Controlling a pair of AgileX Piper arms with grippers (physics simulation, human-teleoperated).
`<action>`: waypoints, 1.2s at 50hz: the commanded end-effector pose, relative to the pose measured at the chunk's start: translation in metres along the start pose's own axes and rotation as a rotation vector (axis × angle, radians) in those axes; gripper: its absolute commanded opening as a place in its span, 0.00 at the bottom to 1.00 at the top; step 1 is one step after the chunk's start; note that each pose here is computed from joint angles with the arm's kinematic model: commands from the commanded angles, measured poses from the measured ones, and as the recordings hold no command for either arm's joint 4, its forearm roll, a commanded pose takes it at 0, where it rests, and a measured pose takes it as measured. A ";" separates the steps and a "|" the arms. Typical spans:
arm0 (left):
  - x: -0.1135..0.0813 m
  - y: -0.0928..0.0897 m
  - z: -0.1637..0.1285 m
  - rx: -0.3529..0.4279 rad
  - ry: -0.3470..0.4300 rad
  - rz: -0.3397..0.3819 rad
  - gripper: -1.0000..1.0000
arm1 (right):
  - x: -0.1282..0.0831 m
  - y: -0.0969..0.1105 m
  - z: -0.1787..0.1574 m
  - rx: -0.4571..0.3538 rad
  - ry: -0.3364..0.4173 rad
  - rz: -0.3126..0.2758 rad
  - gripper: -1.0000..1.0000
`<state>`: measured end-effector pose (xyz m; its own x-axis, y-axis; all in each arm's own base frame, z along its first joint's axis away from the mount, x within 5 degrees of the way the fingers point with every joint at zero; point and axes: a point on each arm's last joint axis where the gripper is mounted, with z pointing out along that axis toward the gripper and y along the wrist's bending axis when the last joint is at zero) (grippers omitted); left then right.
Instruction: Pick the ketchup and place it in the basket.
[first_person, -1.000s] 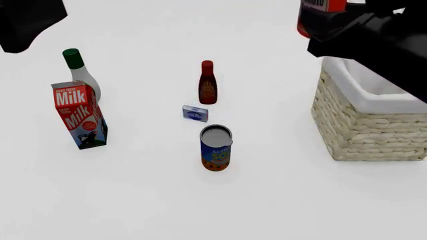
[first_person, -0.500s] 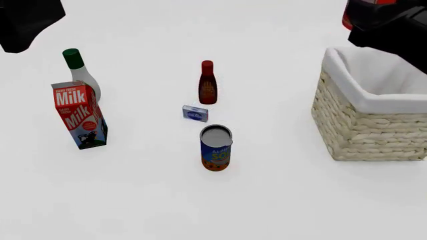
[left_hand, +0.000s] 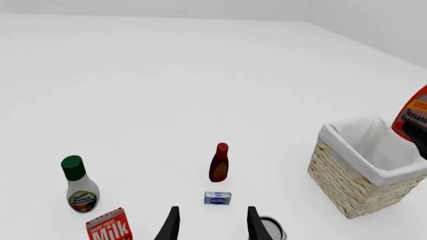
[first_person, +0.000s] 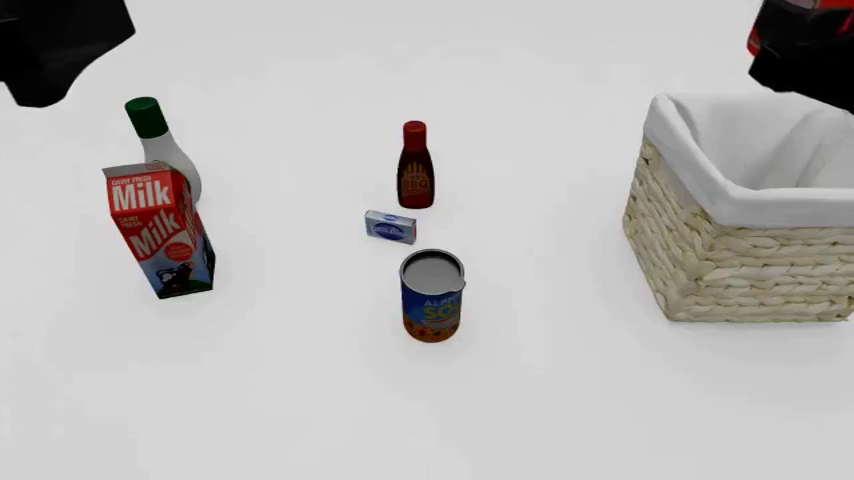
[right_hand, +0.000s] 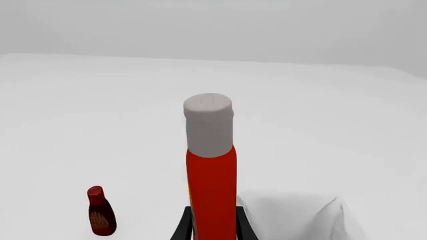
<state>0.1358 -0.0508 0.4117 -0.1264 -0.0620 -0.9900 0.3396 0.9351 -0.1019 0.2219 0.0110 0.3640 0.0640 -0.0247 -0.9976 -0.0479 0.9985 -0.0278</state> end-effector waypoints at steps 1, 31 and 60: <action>0.001 0.000 0.003 0.001 0.003 0.001 1.00 | -0.003 -0.014 0.006 0.063 -0.004 0.022 0.00; 0.004 0.001 0.005 -0.004 0.006 -0.003 1.00 | 0.031 -0.068 0.057 0.241 0.139 0.064 0.00; 0.003 0.000 0.006 0.003 0.001 -0.010 1.00 | 0.034 -0.087 0.092 0.268 0.273 0.042 0.00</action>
<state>0.1405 -0.0529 0.4088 -0.1311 -0.0686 -0.9890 0.3400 0.9340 -0.1098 0.3099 -0.0661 0.3376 -0.1789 0.0276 -0.9835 0.2068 0.9783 -0.0101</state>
